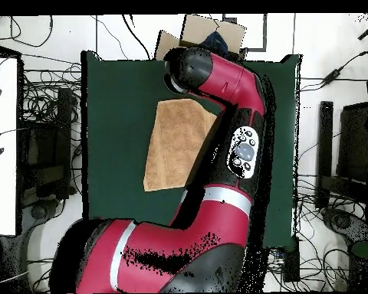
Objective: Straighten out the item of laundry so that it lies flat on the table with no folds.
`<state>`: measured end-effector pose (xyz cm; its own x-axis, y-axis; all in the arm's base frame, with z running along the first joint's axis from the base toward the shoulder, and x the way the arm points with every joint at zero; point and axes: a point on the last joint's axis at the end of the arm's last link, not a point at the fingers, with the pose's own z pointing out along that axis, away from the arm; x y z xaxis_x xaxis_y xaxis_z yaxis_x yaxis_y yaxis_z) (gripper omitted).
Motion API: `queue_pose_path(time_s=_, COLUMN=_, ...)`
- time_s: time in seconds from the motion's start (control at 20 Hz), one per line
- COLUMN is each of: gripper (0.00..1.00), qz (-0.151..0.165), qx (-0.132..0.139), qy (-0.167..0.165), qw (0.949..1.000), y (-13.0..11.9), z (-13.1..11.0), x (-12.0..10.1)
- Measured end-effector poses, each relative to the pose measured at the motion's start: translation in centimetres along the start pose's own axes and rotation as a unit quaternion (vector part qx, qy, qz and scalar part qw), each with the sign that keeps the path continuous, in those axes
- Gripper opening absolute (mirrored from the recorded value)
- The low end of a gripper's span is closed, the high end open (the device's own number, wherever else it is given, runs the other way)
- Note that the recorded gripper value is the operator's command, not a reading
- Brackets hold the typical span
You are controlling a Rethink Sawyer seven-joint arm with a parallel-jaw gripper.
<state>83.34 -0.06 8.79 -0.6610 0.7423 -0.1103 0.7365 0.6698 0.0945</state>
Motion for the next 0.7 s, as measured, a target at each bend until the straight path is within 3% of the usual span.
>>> queue_pose_path(time_s=0.15, gripper=0.0, qz=-0.007, qx=0.002, qy=-0.003, qw=1.0, y=0.2, z=-0.1, x=-0.8)
queue_pose_path(time_s=0.5, gripper=0.0, qz=-0.021, qx=0.018, qy=0.034, qw=0.9991, y=1.1, z=-1.6, x=-2.0)
queue_pose_path(time_s=0.7, gripper=0.0, qz=-0.026, qx=0.018, qy=0.037, qw=0.9988, y=1.7, z=-2.2, x=-2.2)
